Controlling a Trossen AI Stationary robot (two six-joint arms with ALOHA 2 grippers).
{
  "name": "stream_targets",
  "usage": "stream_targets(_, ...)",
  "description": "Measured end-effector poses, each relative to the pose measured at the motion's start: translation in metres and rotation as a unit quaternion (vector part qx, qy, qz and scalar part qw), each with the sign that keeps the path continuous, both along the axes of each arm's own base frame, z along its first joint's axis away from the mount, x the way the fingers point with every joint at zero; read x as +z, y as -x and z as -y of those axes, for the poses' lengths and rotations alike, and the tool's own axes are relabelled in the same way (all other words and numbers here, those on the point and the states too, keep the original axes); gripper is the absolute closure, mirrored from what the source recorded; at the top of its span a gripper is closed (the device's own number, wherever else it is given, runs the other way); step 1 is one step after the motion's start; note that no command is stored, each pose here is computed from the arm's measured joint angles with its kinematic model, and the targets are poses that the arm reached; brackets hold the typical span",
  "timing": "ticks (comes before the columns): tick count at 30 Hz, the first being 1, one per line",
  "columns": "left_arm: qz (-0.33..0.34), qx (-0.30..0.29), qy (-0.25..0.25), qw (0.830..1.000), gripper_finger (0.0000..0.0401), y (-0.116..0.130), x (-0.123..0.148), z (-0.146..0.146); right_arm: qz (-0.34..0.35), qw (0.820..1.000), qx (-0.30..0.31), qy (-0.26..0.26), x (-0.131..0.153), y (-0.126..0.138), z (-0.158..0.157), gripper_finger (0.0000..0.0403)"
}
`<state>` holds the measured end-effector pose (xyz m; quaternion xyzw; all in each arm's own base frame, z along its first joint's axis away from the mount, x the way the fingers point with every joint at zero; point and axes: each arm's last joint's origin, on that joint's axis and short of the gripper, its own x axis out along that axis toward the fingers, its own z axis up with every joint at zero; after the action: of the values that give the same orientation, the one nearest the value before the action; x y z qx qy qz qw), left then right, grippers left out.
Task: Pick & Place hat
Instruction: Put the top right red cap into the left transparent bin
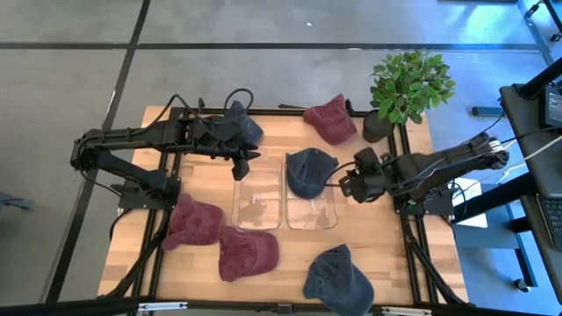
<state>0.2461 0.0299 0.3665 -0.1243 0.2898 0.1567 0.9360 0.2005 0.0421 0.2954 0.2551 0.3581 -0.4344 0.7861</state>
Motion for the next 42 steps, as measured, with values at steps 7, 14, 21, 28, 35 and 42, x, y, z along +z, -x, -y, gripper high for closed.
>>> stream_targets(7,0.000,0.000,0.001,1.000,0.0294,0.000,0.000,0.000,0.105,0.981,-0.163,0.000,-0.049,0.027,0.011,0.0254)
stream_targets(14,0.000,-0.001,0.001,1.000,0.0292,0.000,0.000,0.000,0.238,0.937,-0.247,-0.065,-0.083,0.040,0.019,0.0278)
stream_targets(21,0.000,-0.001,0.000,1.000,0.0294,0.000,0.000,0.000,0.258,0.923,-0.285,-0.002,-0.102,0.048,0.033,0.0278)
stream_targets(28,0.000,-0.002,-0.001,1.000,0.0294,0.000,0.000,0.000,0.314,0.881,-0.353,-0.017,-0.119,0.051,0.040,0.0236)
stream_targets(35,0.008,-0.011,-0.014,1.000,0.0292,-0.001,0.002,0.000,0.367,0.851,-0.373,-0.040,-0.140,0.049,0.047,0.0156)
stream_targets(42,0.008,-0.011,-0.014,1.000,0.0295,-0.001,0.002,0.000,0.392,0.836,-0.383,-0.026,-0.138,0.046,0.050,0.0117)
